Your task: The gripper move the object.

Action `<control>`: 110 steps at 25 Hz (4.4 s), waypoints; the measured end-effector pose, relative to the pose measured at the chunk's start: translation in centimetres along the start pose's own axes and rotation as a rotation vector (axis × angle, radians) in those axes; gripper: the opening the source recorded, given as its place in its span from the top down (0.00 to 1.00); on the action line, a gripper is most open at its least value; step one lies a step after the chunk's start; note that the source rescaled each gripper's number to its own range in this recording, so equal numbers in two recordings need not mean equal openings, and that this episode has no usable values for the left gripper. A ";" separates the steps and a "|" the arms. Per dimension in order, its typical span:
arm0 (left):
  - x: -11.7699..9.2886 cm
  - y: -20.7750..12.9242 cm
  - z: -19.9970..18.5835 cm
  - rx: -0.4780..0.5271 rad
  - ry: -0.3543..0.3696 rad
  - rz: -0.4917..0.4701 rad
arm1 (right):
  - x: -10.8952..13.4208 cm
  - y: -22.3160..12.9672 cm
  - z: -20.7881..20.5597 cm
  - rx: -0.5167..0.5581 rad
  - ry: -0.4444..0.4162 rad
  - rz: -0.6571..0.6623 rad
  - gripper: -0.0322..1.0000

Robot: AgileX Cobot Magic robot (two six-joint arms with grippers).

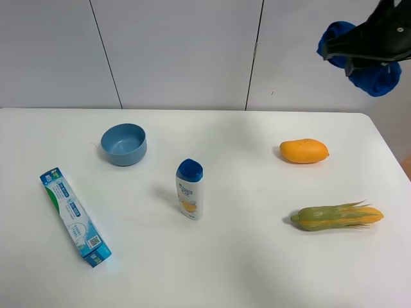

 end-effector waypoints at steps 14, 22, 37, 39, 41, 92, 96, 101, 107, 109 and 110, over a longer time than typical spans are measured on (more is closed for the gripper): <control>0.0 0.0 0.0 0.000 0.000 0.000 | -6.2 -1.5 7.9 0.160 0.082 -0.060 0.97; 0.0 0.0 0.0 0.000 0.000 0.000 | -5.9 -2.0 17.4 0.173 0.036 -0.152 0.97; 0.0 0.0 0.0 0.000 0.000 0.000 | -13.9 -3.3 23.2 0.078 0.053 0.065 0.97; 0.0 0.0 0.0 0.000 0.000 0.000 | -13.8 -3.1 23.2 0.061 0.083 0.054 0.97; 0.0 0.0 0.0 0.000 0.000 0.000 | -13.6 -2.7 23.2 0.037 0.106 0.039 0.97; 0.0 0.0 0.0 0.000 0.000 0.000 | -13.4 -5.0 9.2 0.284 0.118 0.033 0.00; 0.0 0.0 0.0 0.000 0.000 0.000 | -13.2 -5.1 3.8 0.263 0.106 0.031 0.00; 0.0 0.0 0.0 0.000 0.000 0.000 | -13.1 -4.2 -3.0 0.100 0.061 0.025 0.00; 0.0 0.0 0.0 0.000 0.000 0.000 | -10.3 -3.9 -13.2 -0.193 0.108 0.027 0.00; 0.0 0.0 0.0 0.000 0.000 0.000 | -8.1 -4.2 -16.8 -0.311 0.172 -0.039 0.00; 0.0 0.0 0.0 0.000 0.000 0.000 | -7.0 -4.4 -18.3 -0.358 0.206 -0.077 0.00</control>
Point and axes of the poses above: a point on each arm's last joint axis where the gripper is mounted, z pointing out along that axis toward the gripper, x along the wrist's bending axis when the last joint is at zero, y = z × x, the point moved 8 cm from there along z, pointing out along that axis toward the gripper, and after that the axes turned 6 degrees about z, right-handed, at the moved point
